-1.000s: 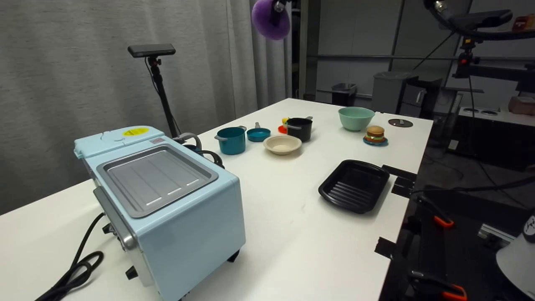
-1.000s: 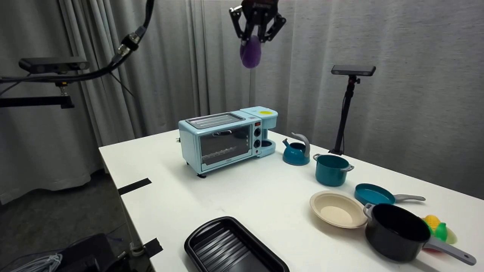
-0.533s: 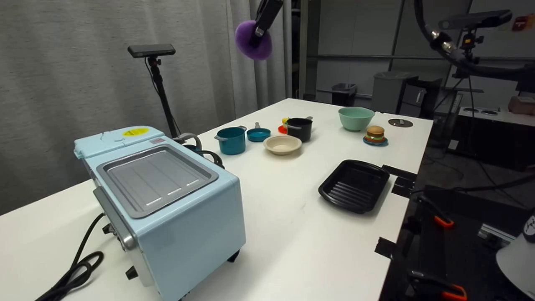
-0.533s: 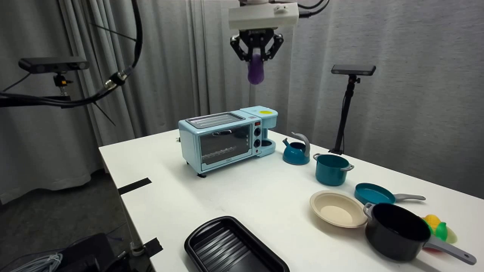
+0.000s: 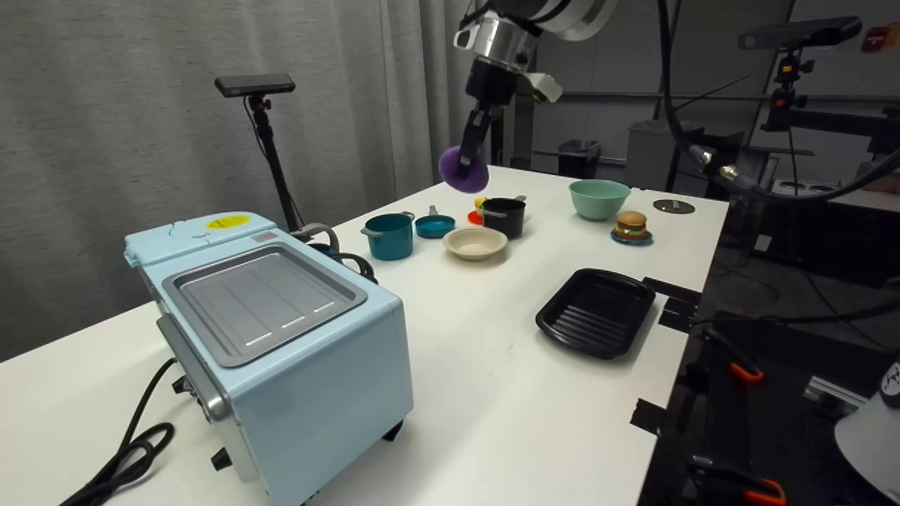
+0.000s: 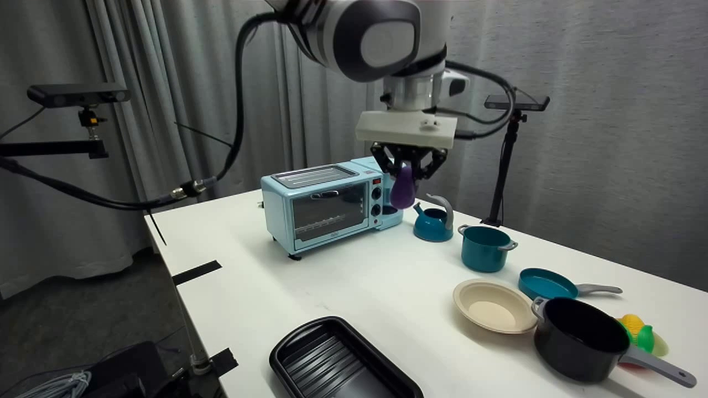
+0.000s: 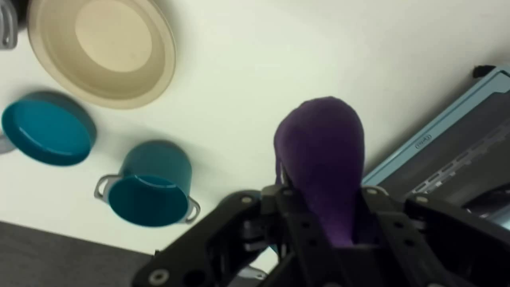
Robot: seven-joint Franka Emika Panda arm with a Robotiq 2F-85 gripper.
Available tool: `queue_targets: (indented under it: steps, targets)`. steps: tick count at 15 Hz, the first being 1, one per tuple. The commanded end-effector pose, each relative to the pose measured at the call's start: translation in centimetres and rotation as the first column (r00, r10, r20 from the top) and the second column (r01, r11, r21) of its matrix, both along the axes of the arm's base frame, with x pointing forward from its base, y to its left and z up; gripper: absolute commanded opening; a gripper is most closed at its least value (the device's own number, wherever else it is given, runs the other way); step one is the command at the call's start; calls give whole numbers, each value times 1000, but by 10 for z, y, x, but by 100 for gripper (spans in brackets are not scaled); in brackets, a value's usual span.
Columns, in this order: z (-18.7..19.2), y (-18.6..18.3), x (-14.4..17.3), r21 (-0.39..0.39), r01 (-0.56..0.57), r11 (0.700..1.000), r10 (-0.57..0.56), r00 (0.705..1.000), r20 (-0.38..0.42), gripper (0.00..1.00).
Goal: Pick up the purple plushy and put it on the table
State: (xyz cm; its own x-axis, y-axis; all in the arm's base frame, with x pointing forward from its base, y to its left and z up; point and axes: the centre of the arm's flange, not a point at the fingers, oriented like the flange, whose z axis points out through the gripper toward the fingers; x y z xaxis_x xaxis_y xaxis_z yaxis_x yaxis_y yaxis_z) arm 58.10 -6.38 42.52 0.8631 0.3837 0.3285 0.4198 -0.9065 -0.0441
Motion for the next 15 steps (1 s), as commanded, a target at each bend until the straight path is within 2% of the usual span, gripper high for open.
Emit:
queue_targets:
  steps: [1, 4, 8, 13, 14, 15]
  targets:
    - [-56, -8, 22, -23, 113, 993, -115, 988, -106, 6]
    - [-107, -8, 26, -49, 180, 982, -186, 959, -213, 6]
    - [-158, -10, 22, -95, 240, 966, -258, 915, -310, 6]
    - [-188, -8, 10, -128, 279, 952, -307, 868, -390, 6]
    - [-188, -7, 6, -132, 276, 952, -306, 863, -403, 51]
    - [-186, -7, 2, -132, 275, 952, -305, 858, -413, 52]
